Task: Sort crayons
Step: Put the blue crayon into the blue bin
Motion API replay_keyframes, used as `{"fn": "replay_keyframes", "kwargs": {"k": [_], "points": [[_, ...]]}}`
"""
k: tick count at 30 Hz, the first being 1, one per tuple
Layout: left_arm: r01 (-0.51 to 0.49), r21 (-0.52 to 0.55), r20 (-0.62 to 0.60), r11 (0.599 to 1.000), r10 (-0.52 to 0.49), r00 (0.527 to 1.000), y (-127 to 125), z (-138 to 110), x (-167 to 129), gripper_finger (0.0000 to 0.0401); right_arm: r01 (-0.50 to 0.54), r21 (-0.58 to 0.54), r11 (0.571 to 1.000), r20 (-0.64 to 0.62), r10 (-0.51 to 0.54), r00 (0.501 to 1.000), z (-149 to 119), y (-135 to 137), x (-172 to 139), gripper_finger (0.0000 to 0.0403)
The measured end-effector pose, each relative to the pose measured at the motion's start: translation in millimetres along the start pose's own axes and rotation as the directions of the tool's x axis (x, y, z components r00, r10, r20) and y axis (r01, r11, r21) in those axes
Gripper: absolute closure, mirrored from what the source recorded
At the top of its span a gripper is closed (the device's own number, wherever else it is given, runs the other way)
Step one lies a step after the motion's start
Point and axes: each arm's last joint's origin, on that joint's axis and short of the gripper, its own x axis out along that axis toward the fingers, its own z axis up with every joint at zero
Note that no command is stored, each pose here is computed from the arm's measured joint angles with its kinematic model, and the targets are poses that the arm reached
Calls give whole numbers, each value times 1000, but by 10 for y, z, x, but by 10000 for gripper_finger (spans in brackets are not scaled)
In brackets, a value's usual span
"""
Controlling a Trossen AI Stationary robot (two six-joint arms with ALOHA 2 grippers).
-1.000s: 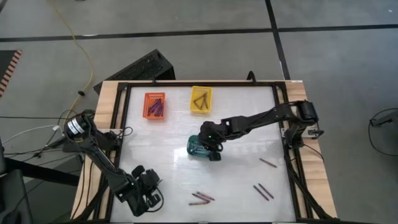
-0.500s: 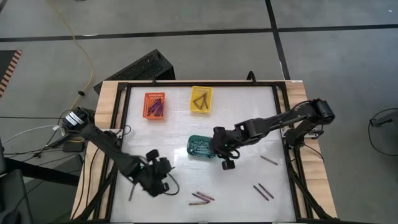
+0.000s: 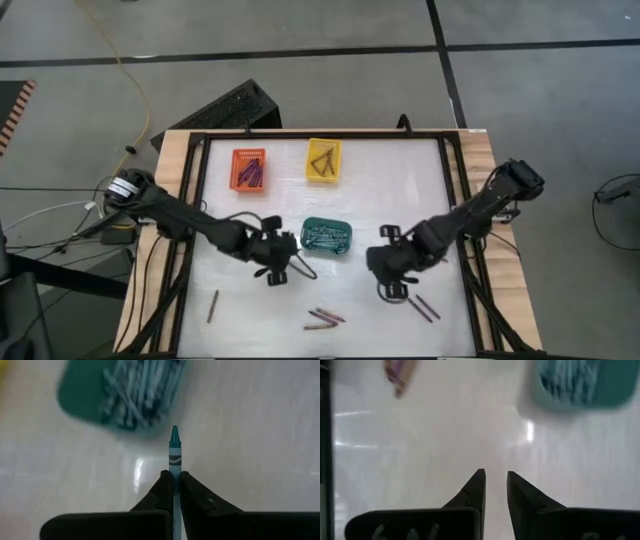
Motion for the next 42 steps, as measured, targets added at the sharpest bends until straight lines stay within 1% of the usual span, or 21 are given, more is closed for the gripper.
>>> {"fn": "replay_keyframes", "kwargs": {"k": [3, 7, 9, 13, 16, 18, 21, 24, 27, 31, 34, 39, 42], "points": [[-8, 45, 35, 999, 7, 999, 96, 162, -16, 401, 72, 54, 996, -55, -69, 996, -147, 90, -36, 330], [14, 100, 53, 995, -19, 998, 257, 335, -17, 401, 188, 132, 973, -125, -171, 977, -353, 179, -102, 330], [30, 119, 44, 992, -36, 998, 346, 392, 19, 401, 226, 161, 961, -158, -201, 967, -453, 226, -136, 330], [32, 163, 26, 986, -37, 999, 466, 457, 135, 401, 285, 205, 936, -210, -243, 947, -669, 327, -169, 330], [60, 186, 68, 981, -74, 995, 502, 560, 172, 401, 335, 243, 911, -244, -276, 930, -847, 390, -181, 330], [71, 207, 88, 976, -91, 992, 510, 620, 199, 401, 382, 264, 886, -272, -312, 911, -984, 417, -193, 330], [76, 239, 102, 968, -103, 989, 524, 735, 231, 401, 449, 295, 843, -311, -360, 880, -1176, 452, -243, 330], [114, 266, 91, 957, -143, 986, 531, 833, 306, 401, 492, 316, 811, -336, -389, 858, -1331, 491, -306, 320], [129, 288, 41, 949, -147, 988, 551, 860, 460, 401, 504, 335, 796, -327, -403, 855, -1486, 507, -352, 300], [144, 278, -10, 950, -147, 989, 602, 893, 646, 400, 494, 373, 785, -304, -400, 865, -1689, 470, -363, 271], [159, 272, -38, 949, -155, 987, 611, 885, 756, 389, 471, 397, 788, -286, -382, 879, -1838, 410, -336, 256], [165, 273, -38, 948, -161, 986, 593, 908, 764, 366, 410, 433, 803, -267, -320, 909, -2026, 270, -225, 249], [165, 264, -46, 950, -159, 986, 601, 900, 766, 356, 400, 447, 800, -266, -308, 913, -2090, 166, -134, 250]]}}
